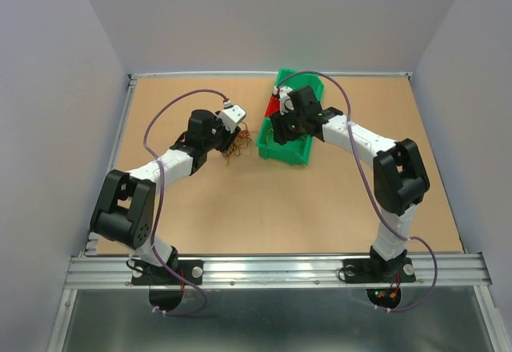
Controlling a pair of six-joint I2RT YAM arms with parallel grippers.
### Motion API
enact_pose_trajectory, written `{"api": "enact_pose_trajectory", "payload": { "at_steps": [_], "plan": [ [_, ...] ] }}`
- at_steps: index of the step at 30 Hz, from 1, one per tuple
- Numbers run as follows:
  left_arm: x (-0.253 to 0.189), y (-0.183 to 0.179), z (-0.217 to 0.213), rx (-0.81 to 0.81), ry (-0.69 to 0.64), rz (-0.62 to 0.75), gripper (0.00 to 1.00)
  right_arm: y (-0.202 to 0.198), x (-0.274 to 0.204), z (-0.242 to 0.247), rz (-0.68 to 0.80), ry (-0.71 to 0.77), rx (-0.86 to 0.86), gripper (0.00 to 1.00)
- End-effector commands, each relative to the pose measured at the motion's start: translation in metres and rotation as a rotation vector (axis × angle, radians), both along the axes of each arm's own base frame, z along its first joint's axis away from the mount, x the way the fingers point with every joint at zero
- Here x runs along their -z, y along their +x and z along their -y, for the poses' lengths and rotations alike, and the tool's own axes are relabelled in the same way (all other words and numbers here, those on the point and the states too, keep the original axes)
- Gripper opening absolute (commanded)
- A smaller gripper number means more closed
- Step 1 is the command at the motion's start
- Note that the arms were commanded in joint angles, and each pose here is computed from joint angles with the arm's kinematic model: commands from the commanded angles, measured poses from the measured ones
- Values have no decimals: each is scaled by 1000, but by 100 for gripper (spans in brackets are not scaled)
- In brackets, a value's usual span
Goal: Untangle the cables
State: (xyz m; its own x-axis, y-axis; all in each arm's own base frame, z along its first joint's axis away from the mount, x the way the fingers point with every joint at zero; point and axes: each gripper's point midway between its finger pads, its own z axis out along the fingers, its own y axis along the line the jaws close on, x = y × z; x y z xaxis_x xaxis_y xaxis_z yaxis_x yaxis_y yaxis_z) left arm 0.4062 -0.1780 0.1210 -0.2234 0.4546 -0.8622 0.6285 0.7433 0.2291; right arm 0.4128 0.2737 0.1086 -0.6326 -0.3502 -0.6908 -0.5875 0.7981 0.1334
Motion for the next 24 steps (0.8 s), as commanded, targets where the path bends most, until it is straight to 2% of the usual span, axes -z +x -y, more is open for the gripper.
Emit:
{"api": "enact_pose_trajectory", "payload": {
  "at_steps": [1, 3, 6, 10, 12, 13, 15, 16, 22, 24],
  "plan": [
    [-13, 14, 2, -10, 1, 24, 52, 1, -51, 1, 155, 81, -2, 59],
    [-8, 16, 2, -12, 10, 8, 53, -6, -48, 9, 164, 72, 17, 66],
    [-1, 19, 2, -15, 26, -11, 54, -7, -66, 22, 231, 73, 66, 71],
    [15, 22, -1, -35, 58, -58, 53, -20, -75, 36, 268, 74, 102, 72],
    [21, 26, -1, -40, 72, -78, 38, -28, -97, 38, 317, 117, 98, 72],
    [25, 27, -1, -40, 79, -94, 22, -34, -106, 42, 349, 138, 99, 72],
    [25, 26, 0, -30, 80, -98, 5, -40, -115, 43, 375, 163, 90, 73],
    [20, 24, 2, -15, 71, -89, 0, -44, -122, 42, 395, 187, 77, 73],
    [-6, 14, 5, 13, 28, -35, 0, -57, -127, 22, 421, 252, -75, 72],
    [-17, 9, 6, 25, 16, -13, 0, -56, -135, 14, 470, 280, -125, 72]
  ]
}}
